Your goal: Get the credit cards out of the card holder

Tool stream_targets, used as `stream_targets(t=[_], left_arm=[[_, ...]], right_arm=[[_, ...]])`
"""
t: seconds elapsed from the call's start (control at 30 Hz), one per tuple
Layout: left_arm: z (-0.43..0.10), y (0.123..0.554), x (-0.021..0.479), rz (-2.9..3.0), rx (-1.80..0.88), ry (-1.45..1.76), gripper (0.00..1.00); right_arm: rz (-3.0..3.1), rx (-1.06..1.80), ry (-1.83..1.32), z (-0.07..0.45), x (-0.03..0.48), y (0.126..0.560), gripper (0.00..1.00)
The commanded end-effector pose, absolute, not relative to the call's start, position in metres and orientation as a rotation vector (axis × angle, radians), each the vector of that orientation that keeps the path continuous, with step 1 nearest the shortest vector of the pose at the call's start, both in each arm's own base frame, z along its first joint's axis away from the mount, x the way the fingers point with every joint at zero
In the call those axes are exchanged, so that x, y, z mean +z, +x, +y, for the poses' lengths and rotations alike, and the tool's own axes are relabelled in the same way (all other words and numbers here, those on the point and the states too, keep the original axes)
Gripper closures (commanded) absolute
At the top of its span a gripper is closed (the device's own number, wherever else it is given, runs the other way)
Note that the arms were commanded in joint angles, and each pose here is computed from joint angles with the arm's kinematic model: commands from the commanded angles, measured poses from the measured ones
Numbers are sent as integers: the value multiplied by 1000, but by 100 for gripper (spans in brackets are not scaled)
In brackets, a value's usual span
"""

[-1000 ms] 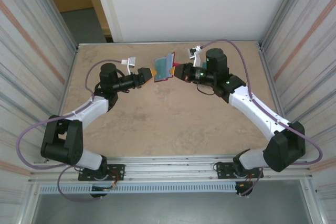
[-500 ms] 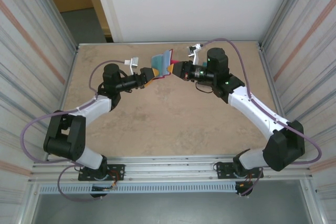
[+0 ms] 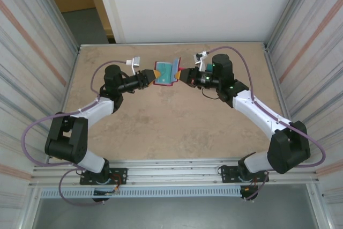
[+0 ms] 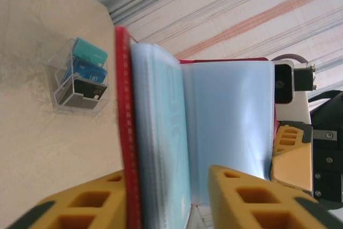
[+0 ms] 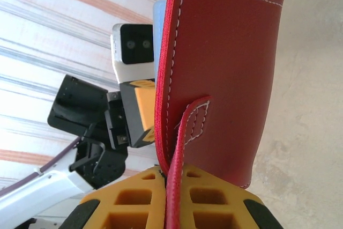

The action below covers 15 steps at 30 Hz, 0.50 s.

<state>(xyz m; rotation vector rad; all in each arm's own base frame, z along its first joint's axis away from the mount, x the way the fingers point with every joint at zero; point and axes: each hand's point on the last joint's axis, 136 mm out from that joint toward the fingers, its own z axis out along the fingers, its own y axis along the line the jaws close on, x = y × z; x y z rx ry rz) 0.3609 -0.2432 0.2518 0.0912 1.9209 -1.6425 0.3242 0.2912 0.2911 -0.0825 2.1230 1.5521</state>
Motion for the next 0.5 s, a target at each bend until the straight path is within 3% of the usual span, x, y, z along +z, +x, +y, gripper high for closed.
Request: stream_targets(t=[0.0, 0.23, 0.27, 0.33, 0.4, 0.47], left_arm=[[-246, 356, 251, 1930, -1618, 136, 70], [-259, 349, 225, 2047, -1542, 175, 95], [-260, 348, 219, 2068, -1523, 178, 100], [-264, 346, 207, 2105, -1493, 176, 100], [-268, 343, 192, 2149, -1469, 164, 100], [-273, 340, 178, 2185, -1457, 160, 100]], right_arm=[[2129, 1549, -74, 290, 286, 326, 100], [2241, 1433, -42, 281, 261, 324, 100], [2274, 1383, -22, 276, 253, 324, 96], [2336, 1271, 11, 264, 238, 323, 86], [2422, 1099, 64, 246, 220, 319, 69], [2484, 940, 122, 225, 206, 316, 62]])
